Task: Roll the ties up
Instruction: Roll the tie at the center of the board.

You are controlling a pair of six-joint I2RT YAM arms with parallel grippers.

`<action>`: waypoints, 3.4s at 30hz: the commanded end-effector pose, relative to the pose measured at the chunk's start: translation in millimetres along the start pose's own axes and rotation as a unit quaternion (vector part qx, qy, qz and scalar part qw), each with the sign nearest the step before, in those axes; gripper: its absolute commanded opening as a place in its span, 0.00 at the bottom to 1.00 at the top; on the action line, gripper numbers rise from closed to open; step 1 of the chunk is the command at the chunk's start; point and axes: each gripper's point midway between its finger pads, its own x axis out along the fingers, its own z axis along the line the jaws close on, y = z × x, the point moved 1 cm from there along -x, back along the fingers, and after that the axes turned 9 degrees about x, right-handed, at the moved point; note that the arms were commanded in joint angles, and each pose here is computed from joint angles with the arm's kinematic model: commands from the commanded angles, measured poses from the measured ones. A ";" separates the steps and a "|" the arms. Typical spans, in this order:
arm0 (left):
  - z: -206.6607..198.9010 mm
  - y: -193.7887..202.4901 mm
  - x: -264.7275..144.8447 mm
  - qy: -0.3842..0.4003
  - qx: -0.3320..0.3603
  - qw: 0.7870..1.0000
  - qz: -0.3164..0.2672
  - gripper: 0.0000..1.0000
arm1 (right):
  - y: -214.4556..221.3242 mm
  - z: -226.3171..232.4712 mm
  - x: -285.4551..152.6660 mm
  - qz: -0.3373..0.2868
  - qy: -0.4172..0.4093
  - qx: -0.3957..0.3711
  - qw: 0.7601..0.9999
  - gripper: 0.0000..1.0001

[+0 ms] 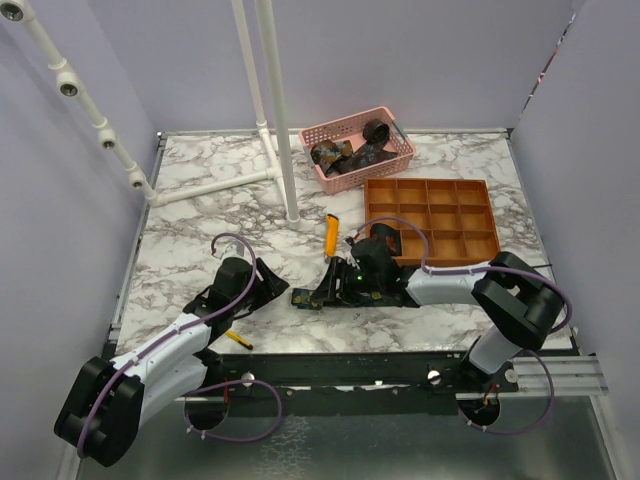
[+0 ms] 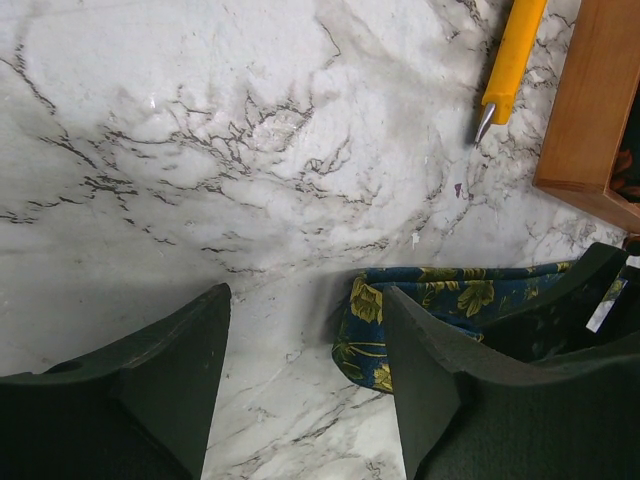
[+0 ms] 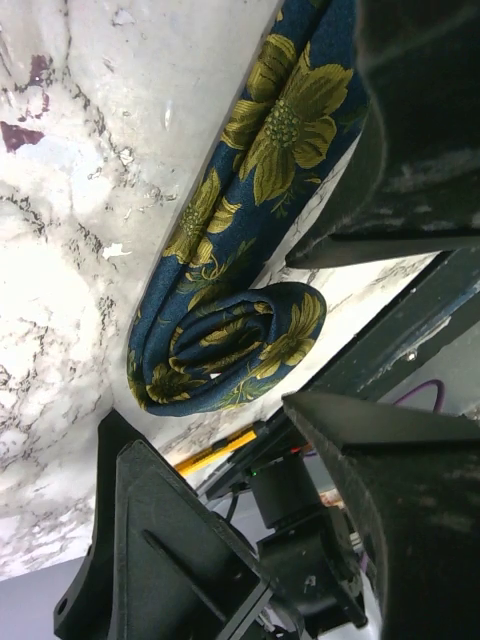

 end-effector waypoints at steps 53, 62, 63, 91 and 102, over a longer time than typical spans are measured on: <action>-24.8 9.1 -4.0 0.099 0.013 0.995 0.004 0.65 | -14.9 -29.2 31.0 -0.096 -0.087 -0.031 0.991 0.00; -23.8 20.2 4.2 0.107 0.026 0.993 0.032 0.64 | -8.4 -50.7 32.6 -0.086 -0.067 -0.022 0.994 0.00; -24.4 20.7 4.8 0.110 0.027 0.993 0.034 0.64 | -7.8 -52.7 32.3 -0.085 -0.066 -0.021 0.994 0.00; -48.3 43.3 7.8 0.168 0.034 0.981 0.093 0.21 | 5.5 -48.8 35.7 -0.003 -0.108 -0.053 0.993 0.00; -34.4 24.8 10.4 0.057 0.052 0.995 0.060 0.00 | -10.2 -47.0 13.3 -0.036 -0.012 -0.046 0.998 0.54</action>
